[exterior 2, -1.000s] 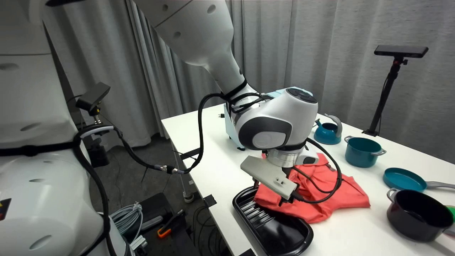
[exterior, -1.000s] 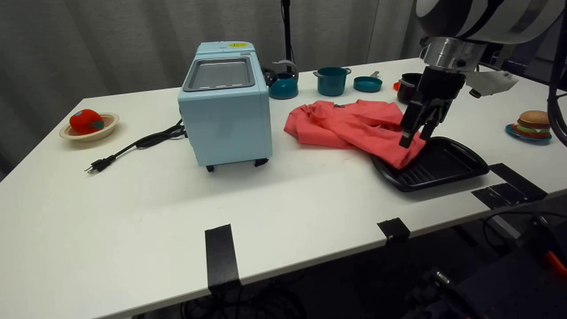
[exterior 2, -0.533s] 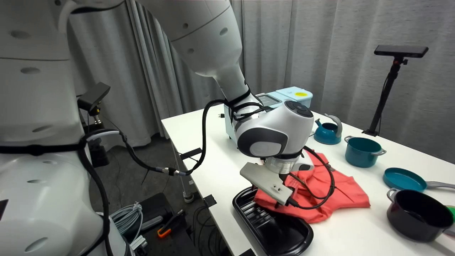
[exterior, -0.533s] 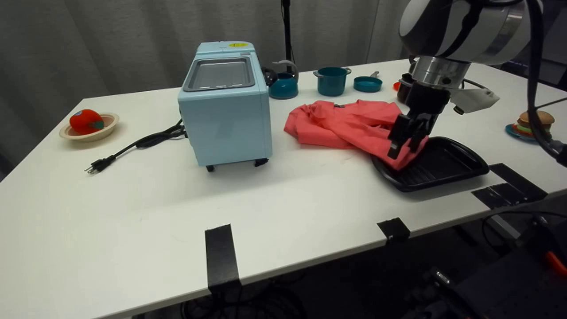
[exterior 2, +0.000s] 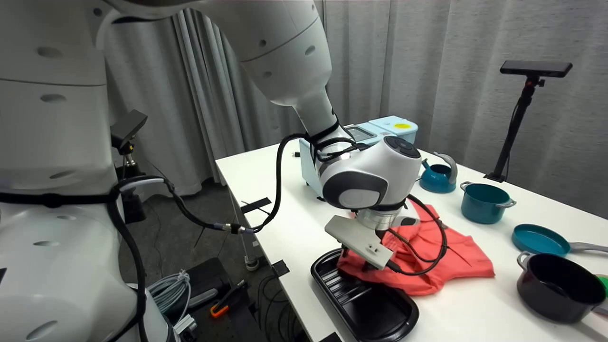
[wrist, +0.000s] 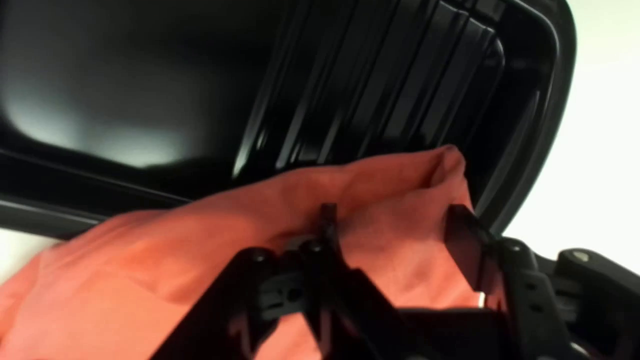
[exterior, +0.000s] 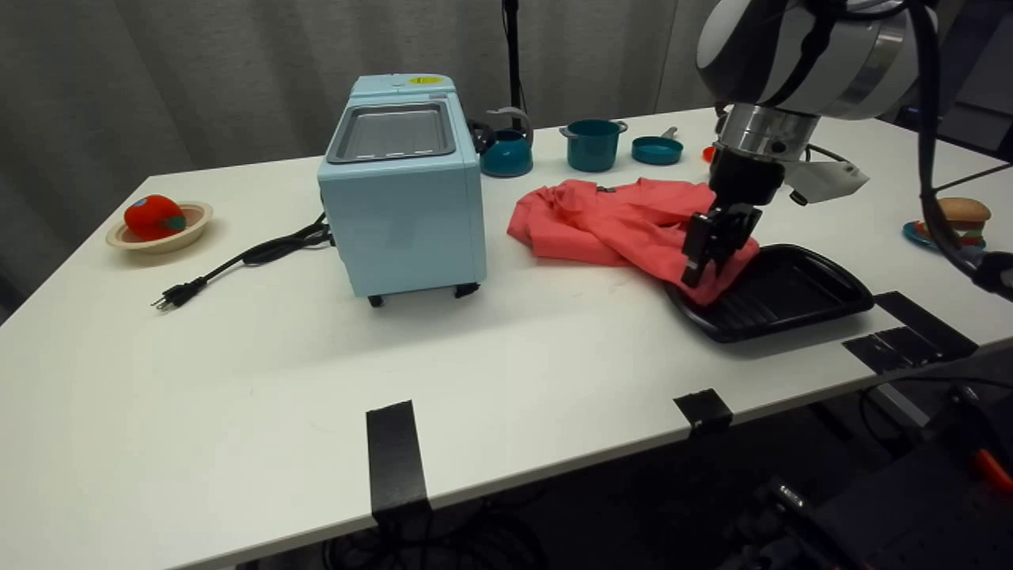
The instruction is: Fold the shirt
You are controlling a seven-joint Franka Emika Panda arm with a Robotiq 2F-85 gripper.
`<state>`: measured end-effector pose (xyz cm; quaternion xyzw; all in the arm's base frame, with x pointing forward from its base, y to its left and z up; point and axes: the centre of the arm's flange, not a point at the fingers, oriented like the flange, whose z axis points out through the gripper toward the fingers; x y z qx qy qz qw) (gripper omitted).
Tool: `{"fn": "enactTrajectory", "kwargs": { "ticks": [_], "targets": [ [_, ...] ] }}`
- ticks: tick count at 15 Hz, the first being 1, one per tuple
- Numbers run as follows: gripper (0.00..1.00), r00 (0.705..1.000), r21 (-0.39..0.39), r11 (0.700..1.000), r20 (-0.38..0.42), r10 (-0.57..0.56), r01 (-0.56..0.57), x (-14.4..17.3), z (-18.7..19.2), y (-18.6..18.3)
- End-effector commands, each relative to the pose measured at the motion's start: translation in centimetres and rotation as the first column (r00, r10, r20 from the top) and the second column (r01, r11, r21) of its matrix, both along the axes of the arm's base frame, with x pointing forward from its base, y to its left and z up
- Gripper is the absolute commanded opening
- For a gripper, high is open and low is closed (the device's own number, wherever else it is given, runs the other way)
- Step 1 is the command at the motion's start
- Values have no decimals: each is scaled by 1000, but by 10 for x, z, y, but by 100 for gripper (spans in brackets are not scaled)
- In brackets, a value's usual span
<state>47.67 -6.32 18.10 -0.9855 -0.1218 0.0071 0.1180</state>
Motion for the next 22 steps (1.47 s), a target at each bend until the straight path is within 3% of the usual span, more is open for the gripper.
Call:
{"fn": "enactTrajectory", "kwargs": {
  "ticks": [1, 5, 10, 15, 18, 22],
  "targets": [
    [27, 1000, 16, 1000, 27, 8, -8, 12, 7, -4],
    [1, 999, 18, 1000, 33, 12, -12, 15, 20, 2],
    [1, 999, 10, 1000, 46, 17, -17, 20, 46, 10],
    [1, 994, -35, 999, 107, 18, -14, 51, 84, 4],
    [1, 986, -126, 992, 164, 30, -9, 73, 98, -6],
    [1, 969, -275, 961, 241, 62, 7, 95, 113, -26]
  ]
}}
